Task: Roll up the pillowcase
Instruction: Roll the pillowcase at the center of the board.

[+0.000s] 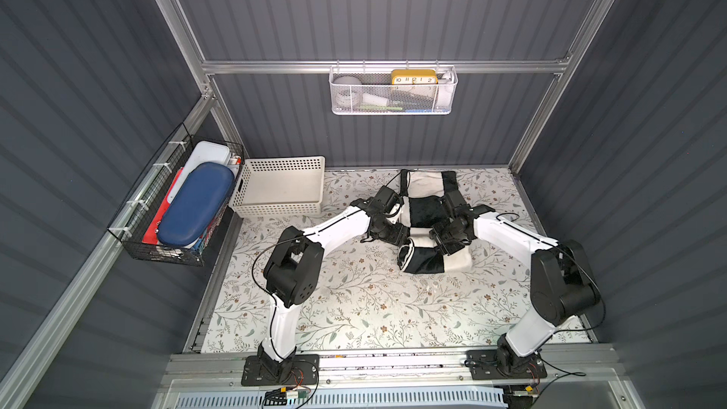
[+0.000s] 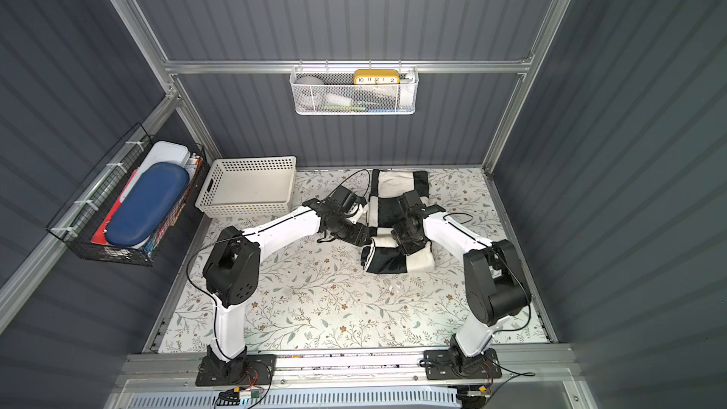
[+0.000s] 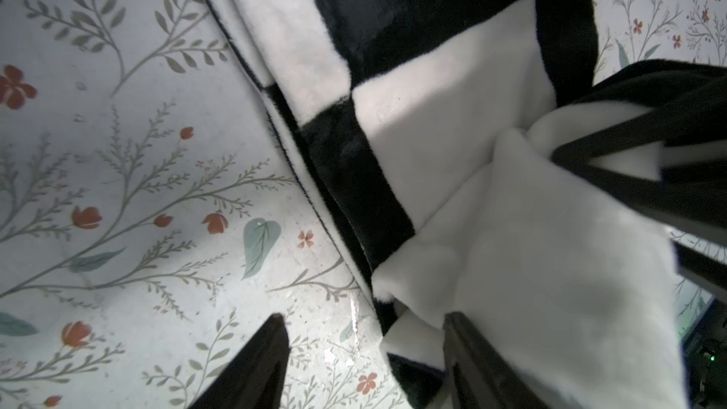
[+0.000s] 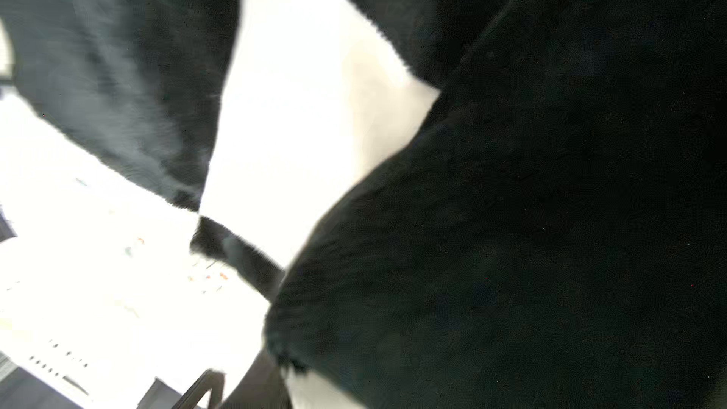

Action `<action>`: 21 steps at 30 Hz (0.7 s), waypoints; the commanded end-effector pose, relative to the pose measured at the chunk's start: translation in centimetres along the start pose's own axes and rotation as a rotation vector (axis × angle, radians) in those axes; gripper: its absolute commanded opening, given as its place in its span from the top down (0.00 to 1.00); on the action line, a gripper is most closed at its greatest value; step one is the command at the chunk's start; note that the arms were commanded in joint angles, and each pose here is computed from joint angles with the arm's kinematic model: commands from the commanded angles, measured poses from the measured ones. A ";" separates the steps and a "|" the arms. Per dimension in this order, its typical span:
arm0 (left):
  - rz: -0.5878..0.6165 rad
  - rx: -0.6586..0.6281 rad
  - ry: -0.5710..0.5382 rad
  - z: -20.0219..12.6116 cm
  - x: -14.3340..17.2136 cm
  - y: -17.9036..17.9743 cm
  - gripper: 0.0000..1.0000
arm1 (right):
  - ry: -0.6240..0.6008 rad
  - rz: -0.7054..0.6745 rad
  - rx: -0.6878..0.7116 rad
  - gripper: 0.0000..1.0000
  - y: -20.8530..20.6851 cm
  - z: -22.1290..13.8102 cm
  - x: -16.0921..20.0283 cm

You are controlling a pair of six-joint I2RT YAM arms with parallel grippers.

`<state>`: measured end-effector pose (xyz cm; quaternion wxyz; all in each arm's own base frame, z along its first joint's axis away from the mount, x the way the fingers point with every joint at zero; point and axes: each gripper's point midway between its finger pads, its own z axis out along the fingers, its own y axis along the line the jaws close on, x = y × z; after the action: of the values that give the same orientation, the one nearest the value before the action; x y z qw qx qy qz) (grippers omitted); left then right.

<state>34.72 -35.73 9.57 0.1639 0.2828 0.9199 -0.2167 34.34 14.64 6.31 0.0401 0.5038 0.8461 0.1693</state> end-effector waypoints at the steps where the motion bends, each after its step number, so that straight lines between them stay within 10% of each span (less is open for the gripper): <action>1: 0.005 -0.004 -0.089 -4.5 -2.7 -1.3 0.33 | 0.025 -0.023 -0.014 0.56 0.3 1.4 0.2; 10: 0.094 0.133 -0.178 -8.3 -3.7 -4.9 0.35 | -0.039 -0.033 -0.103 0.41 4.0 1.3 -2.1; 21: 0.179 0.201 -0.012 -0.4 0.1 -6.9 0.52 | -0.031 0.005 -0.144 0.36 4.2 1.1 -2.4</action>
<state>29.46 -40.84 14.42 0.1696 0.3763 0.8559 -0.3115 39.19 15.01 6.18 0.0755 0.4981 0.8354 0.2200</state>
